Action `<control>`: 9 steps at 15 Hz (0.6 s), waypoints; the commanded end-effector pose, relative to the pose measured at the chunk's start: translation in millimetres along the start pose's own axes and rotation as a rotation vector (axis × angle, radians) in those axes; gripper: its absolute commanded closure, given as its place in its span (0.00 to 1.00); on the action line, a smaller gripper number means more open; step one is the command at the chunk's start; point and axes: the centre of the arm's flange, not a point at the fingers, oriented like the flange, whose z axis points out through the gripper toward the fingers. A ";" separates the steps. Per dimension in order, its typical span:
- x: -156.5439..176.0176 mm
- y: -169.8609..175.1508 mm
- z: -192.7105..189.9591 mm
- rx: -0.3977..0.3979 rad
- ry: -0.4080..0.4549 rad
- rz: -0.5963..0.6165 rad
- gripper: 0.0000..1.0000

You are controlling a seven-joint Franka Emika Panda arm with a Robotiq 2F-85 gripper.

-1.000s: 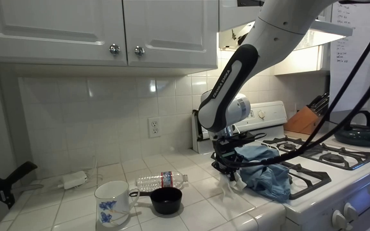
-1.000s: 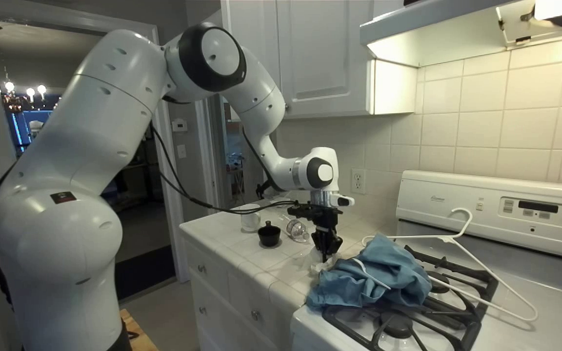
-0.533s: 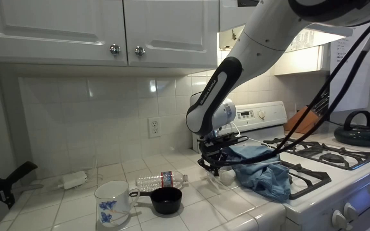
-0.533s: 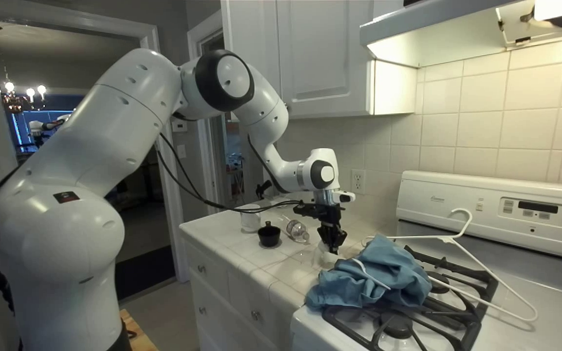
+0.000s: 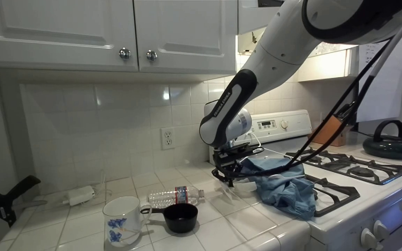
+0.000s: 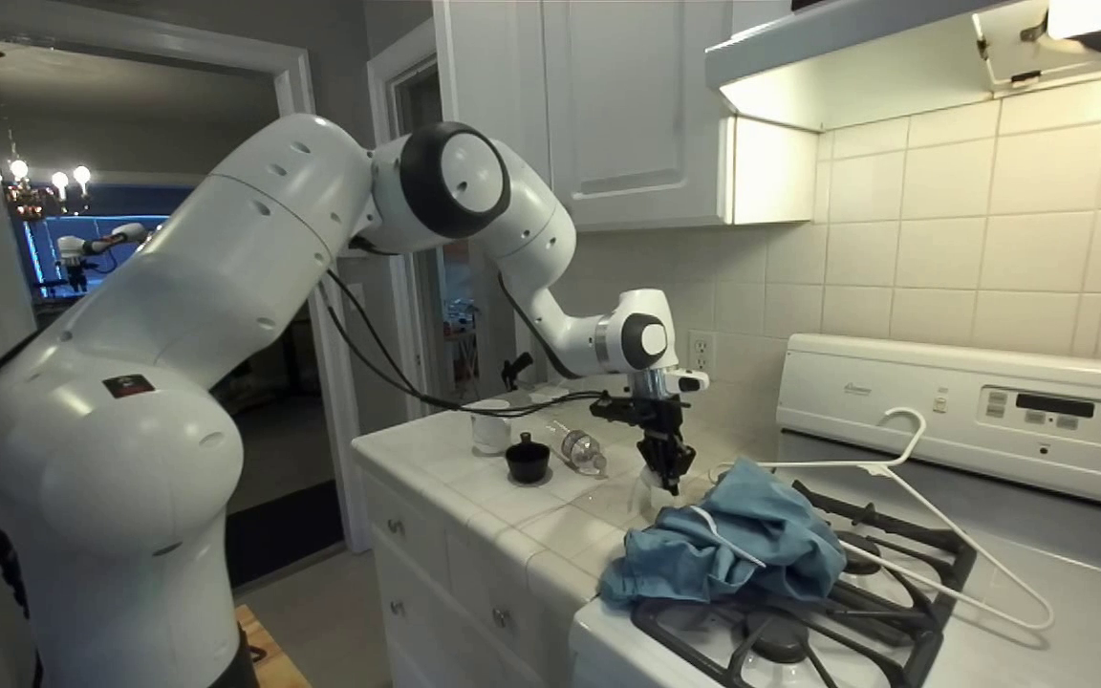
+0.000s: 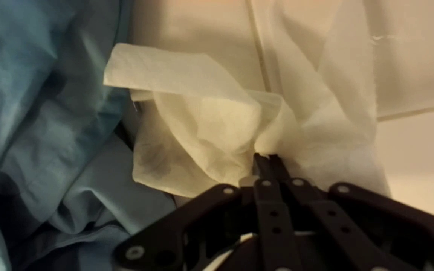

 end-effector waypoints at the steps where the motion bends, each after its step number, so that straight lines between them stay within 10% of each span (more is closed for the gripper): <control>1: -6.0 -12.1 -3.8 -0.005 -0.004 -0.040 1.00; 9: -30.1 -44.0 3.1 -0.064 -0.062 -0.124 1.00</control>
